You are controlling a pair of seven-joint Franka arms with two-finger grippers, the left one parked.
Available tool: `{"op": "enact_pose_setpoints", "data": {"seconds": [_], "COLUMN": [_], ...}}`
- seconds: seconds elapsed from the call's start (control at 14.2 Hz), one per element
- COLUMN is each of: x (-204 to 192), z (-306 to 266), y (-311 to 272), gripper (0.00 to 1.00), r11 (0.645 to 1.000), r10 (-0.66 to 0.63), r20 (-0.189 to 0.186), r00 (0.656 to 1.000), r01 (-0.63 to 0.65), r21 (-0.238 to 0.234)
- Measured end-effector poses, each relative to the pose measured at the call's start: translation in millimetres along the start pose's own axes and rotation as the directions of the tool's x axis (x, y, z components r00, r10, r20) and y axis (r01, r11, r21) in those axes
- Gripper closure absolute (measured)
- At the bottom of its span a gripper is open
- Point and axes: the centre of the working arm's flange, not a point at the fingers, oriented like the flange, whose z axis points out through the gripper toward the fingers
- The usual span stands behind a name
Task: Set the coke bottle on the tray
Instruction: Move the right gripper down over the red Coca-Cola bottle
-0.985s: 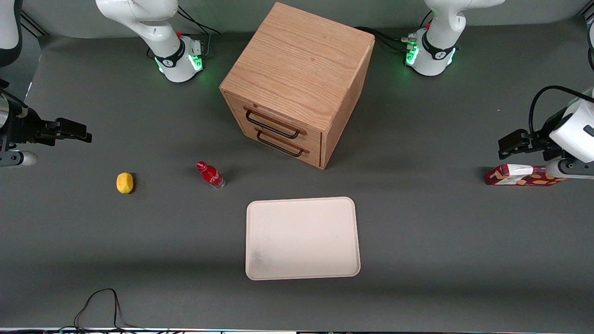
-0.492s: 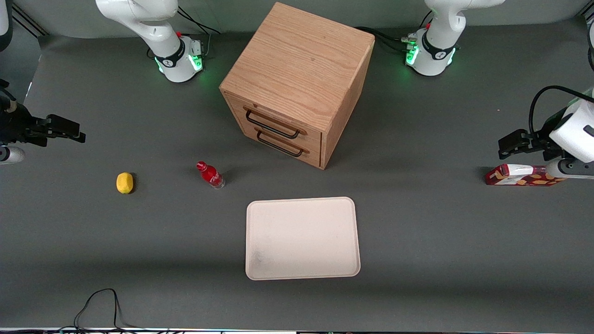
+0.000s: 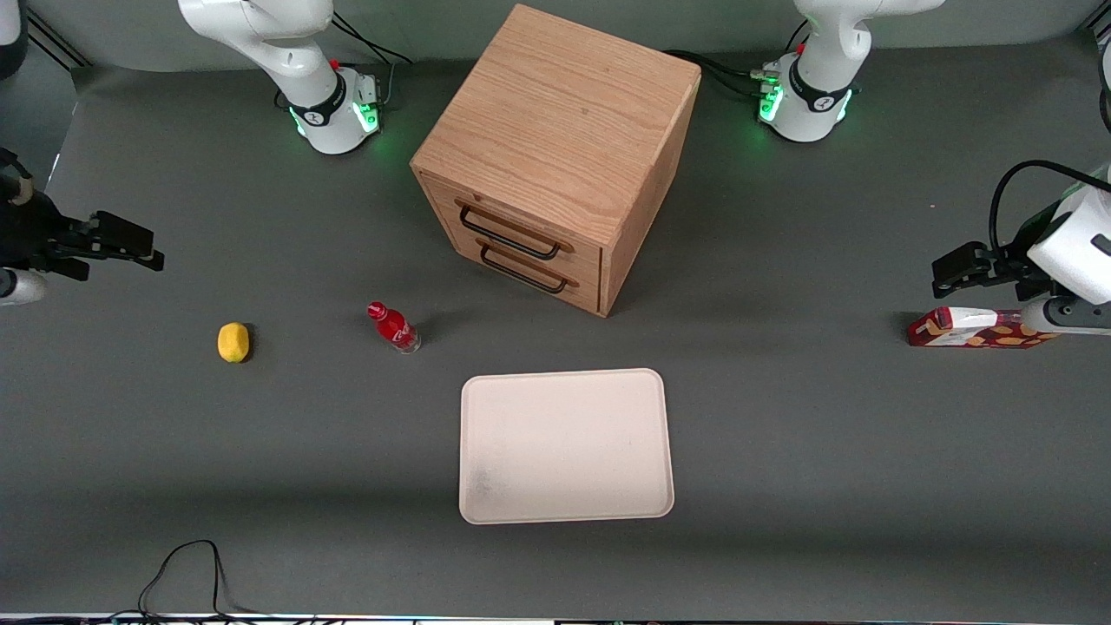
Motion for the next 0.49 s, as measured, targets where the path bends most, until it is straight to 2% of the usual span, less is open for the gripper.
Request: {"op": "enact_pose_setpoints", "data": {"seconds": [0.35, 0.49], "x": [26.5, 26.1], "z": [25.9, 26.9], "y": [-77.0, -110.9], "gripper": [0.0, 0.0], "r11": [1.0, 0.999], "r10": [0.028, 0.032], "r20": [0.03, 0.028], "r00": [0.999, 0.999], "r01": [-0.028, -0.032], "r21": [0.005, 0.002]}}
